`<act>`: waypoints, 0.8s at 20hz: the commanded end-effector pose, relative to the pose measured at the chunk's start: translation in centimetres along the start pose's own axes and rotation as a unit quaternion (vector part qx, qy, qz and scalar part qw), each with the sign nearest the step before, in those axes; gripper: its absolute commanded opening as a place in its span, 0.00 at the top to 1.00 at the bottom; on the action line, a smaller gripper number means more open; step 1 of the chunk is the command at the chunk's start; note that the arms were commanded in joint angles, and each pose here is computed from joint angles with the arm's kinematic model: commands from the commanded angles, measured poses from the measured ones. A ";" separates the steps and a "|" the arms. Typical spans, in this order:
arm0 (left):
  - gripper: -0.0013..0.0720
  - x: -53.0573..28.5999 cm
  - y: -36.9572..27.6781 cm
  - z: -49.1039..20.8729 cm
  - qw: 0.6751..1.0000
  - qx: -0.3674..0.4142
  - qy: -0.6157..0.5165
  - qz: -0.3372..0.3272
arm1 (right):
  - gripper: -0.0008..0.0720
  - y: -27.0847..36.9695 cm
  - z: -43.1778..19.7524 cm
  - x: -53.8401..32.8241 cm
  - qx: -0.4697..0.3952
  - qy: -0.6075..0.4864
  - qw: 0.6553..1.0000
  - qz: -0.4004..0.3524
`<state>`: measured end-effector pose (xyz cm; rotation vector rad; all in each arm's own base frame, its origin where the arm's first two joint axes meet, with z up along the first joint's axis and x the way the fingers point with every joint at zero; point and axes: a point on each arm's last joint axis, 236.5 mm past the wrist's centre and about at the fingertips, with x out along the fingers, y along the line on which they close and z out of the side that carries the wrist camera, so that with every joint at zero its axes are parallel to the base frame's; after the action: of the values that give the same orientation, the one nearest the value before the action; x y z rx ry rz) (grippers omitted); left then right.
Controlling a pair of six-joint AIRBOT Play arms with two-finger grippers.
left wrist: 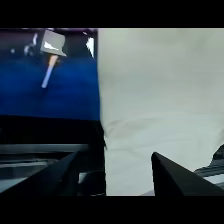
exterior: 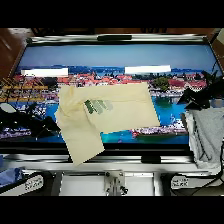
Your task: Fold the shirts.
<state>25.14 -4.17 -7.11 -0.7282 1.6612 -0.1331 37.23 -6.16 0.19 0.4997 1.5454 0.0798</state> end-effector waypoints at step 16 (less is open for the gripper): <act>0.94 4.9 -2.2 -0.6 0.999 0.022 -0.019 -0.045 | 0.07 -0.2 -6.0 9.3 0.037 0.073 0.993 0.083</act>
<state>25.31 -8.37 -10.23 -0.7590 1.5825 -0.2067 32.23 -2.40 -6.31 0.6658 1.6738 0.1775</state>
